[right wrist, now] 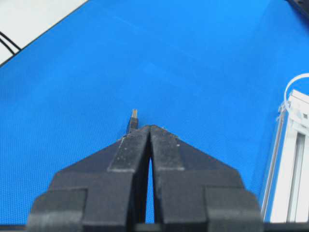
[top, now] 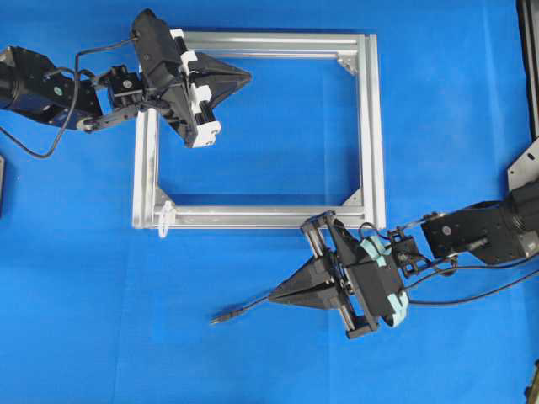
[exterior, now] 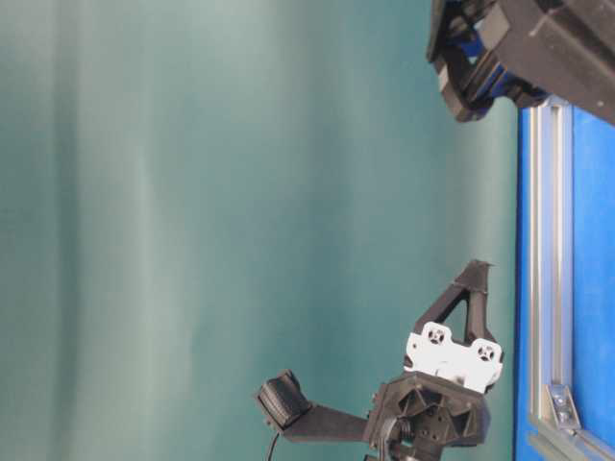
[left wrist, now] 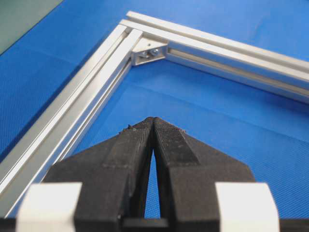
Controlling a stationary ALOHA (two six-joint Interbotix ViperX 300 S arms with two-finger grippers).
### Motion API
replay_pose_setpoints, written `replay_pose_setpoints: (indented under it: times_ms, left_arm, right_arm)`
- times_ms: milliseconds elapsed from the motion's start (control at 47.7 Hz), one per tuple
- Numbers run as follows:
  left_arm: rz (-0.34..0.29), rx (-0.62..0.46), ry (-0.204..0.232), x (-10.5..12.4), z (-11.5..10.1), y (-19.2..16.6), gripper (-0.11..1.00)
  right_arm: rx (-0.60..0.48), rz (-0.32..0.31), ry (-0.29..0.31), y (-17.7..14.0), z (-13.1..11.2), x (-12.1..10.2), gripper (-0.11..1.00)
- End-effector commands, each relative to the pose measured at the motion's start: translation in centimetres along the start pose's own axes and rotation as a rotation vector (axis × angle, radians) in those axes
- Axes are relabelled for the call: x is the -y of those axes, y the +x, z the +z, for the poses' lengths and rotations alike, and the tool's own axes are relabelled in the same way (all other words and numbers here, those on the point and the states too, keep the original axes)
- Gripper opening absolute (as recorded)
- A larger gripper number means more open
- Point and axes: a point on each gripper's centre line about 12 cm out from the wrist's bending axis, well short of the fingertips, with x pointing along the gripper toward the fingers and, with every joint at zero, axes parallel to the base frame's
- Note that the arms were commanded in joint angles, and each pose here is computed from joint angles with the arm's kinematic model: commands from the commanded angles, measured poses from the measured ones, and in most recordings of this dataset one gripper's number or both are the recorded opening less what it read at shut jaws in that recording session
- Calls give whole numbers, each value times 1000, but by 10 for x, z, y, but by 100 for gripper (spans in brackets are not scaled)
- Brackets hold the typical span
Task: Insert the wire through the string loop located on the left side.
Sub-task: 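Lower the right gripper over the black USB cable near its plug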
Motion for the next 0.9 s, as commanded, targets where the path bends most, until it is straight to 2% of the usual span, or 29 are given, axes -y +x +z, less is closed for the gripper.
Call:
replay_pose_setpoints:
  times_ms: [0, 251, 545, 629, 880]
  left_arm:
    - [-18, 74, 0, 5, 26, -2, 0]
    - [-17, 76, 0, 4, 26, -2, 0]
    - [-16, 73, 1, 3, 25, -3, 0]
    - [-17, 73, 2, 4, 25, -3, 0]
    - [-16, 72, 2, 3, 24, -4, 0]
  right_arm:
    - [57, 13, 6, 0, 20, -6, 1]
    - [-13, 19, 63, 8, 19, -8, -1]
    - [-18, 27, 75, 8, 18, -11, 1]
    - [-13, 30, 76, 8, 19, -12, 15]
    - [-7, 36, 75, 9, 19, -15, 87]
